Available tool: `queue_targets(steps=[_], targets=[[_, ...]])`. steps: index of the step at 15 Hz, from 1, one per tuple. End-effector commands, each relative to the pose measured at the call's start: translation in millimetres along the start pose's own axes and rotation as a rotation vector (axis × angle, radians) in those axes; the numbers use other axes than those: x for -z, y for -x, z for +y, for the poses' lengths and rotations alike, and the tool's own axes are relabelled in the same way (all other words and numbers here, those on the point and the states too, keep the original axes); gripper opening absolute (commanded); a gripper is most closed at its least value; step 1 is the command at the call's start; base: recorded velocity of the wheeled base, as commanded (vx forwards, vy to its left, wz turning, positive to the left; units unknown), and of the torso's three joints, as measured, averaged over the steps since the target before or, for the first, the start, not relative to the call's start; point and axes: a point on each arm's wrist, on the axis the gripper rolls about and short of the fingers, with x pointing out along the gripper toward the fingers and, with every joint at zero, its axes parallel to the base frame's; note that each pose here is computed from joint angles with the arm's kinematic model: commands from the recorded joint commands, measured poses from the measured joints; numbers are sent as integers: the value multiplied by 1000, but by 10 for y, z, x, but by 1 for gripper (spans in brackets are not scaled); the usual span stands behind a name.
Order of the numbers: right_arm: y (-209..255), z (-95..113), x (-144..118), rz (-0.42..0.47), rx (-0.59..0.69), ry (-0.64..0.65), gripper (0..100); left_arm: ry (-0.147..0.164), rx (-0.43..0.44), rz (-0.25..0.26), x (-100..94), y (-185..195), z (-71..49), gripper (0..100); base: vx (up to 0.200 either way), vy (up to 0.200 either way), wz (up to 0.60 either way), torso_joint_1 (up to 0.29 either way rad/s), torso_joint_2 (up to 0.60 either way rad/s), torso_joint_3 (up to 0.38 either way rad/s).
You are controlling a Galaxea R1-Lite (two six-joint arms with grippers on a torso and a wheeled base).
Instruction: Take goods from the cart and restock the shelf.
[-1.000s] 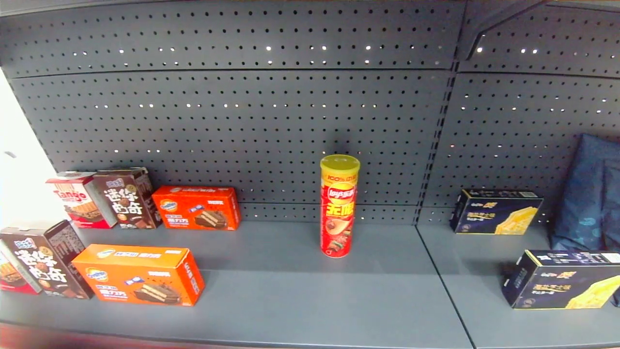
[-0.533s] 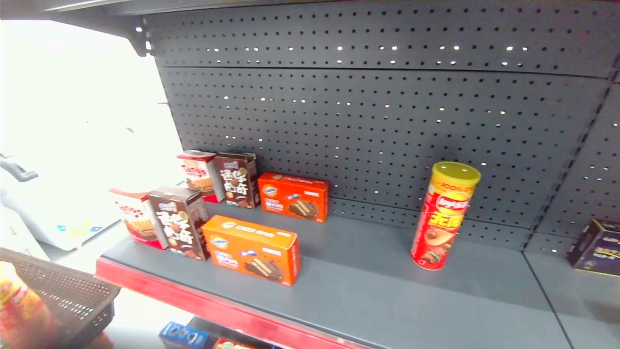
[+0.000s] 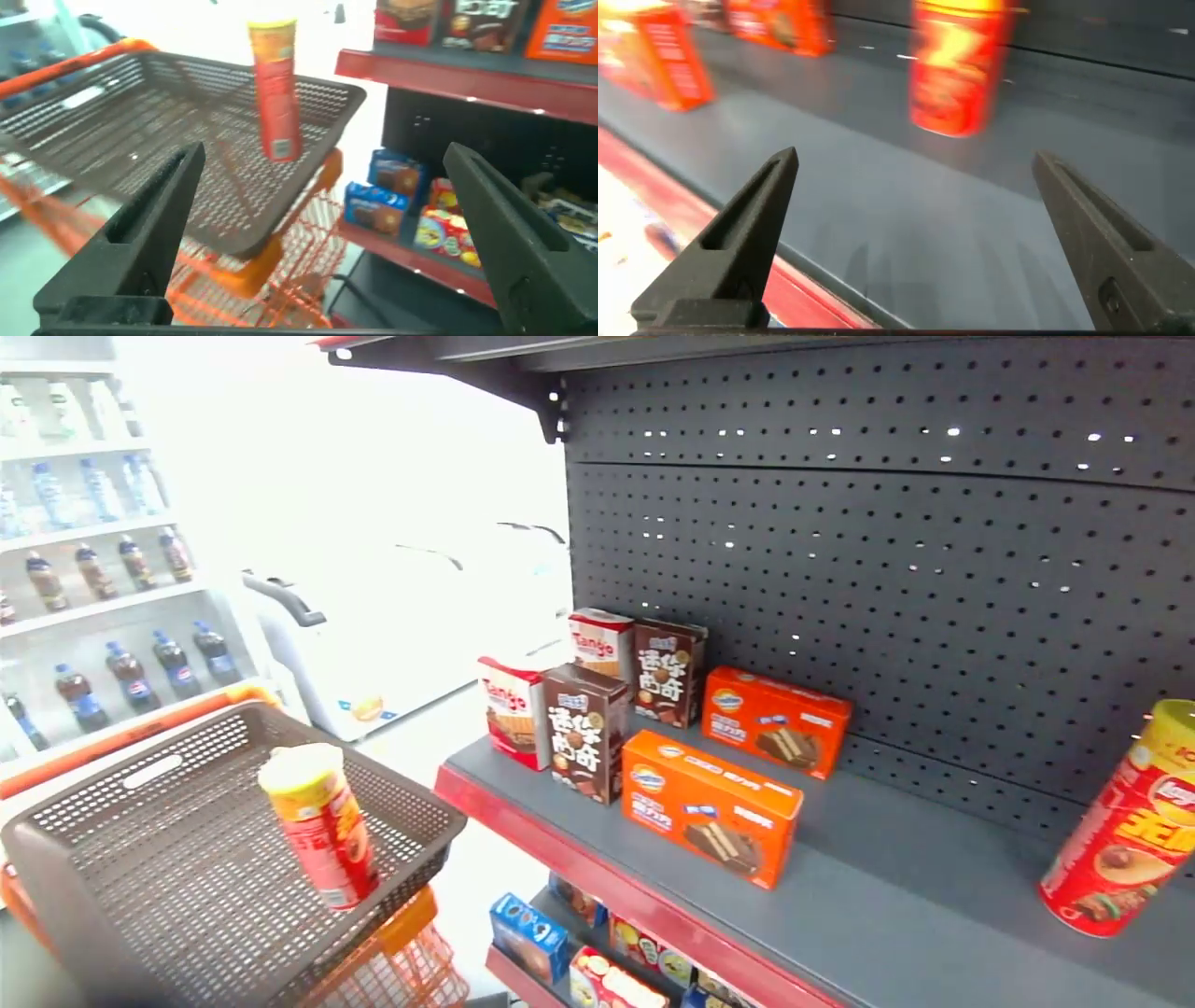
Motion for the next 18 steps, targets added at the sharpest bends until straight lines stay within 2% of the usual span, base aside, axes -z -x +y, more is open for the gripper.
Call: queue_targets(steps=[1, 3, 10, 11, 12, 13, 14, 16, 18], targets=[[0, 0, 0, 0, 0, 1, 100, 0, 0, -1, 0, 0, 0, 100, 0, 0, 600, -2, -2, 2], [0, 0, 0, 0, 0, 1, 100, -2, 1, -1, 0, 0, 0, 100, 0, 0, 600, 7, 7, 2], [0, 0, 0, 0, 0, 4, 100, 1, -2, -1, 0, 0, 0, 100, 0, 0, 0, 0, 0, 0], [0, 0, 0, 0, 0, 4, 100, 0, 1, -19, -40, 10, 1, 100, 0, 0, 0, 0, 0, 0], [0, 0, 0, 0, 0, 4, 100, -10, 22, -87, -508, 76, 18, 100, 0, 0, 0, 0, 0, 0], [0, 0, 0, 0, 0, 4, 100, -7, 33, -17, -912, -56, 43, 100, 0, 0, 0, 0, 0, 0], [0, 0, 0, 0, 0, 4, 100, -14, 32, -4, -1274, -192, 63, 100, 0, 0, 0, 0, 0, 0], [0, 0, 0, 0, 0, 4, 100, -67, 21, 122, -1492, -617, 95, 100, 0, 0, 0, 0, 0, 0], [0, 0, 0, 0, 0, 4, 100, -65, -25, 218, -1534, -902, 121, 100, 0, 0, 0, 0, 0, 0]])
